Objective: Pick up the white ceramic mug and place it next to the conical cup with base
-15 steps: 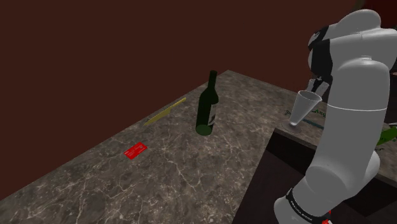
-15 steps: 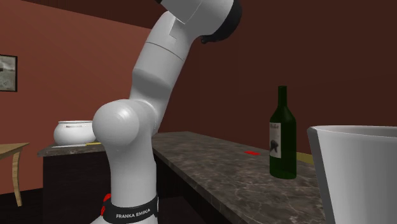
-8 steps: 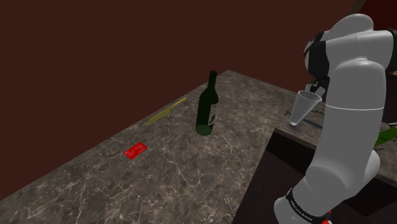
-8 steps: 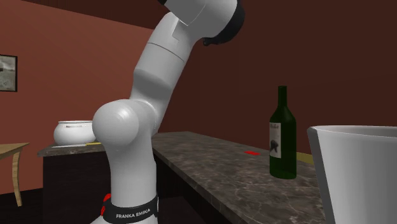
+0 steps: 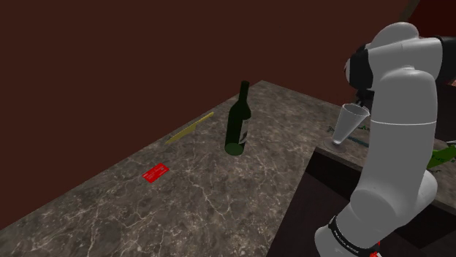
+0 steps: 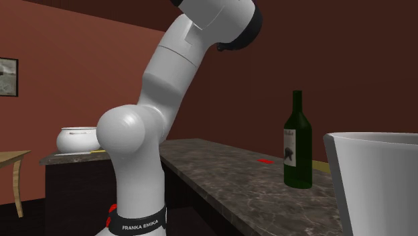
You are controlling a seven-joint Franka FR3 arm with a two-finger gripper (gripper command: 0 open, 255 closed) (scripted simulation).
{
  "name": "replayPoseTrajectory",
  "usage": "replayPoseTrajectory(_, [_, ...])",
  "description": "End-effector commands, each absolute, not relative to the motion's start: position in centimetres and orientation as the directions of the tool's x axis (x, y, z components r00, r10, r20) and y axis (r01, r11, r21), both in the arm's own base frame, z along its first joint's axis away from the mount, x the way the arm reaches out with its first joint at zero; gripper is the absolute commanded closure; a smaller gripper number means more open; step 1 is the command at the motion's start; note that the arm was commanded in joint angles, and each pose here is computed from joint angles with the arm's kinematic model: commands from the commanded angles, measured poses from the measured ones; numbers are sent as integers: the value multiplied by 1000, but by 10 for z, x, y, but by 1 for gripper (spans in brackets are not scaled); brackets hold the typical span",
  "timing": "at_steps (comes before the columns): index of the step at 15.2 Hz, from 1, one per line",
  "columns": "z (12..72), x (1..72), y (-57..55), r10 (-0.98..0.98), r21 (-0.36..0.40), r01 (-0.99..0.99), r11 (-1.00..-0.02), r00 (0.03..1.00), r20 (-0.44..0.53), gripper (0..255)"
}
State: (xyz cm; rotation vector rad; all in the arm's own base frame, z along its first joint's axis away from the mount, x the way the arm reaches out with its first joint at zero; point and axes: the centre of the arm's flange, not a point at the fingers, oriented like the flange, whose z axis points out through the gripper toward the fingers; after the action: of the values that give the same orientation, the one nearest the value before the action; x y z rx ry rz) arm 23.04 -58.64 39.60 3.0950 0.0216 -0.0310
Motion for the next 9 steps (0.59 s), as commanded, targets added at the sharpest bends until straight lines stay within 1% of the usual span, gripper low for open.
replayPoseTrajectory(1, [386, 230, -586, 13, 47, 14, -999, 1000, -20, 255])
replayPoseTrajectory(9, [348, 230, -586, 13, 47, 14, -999, 1000, -20, 255])
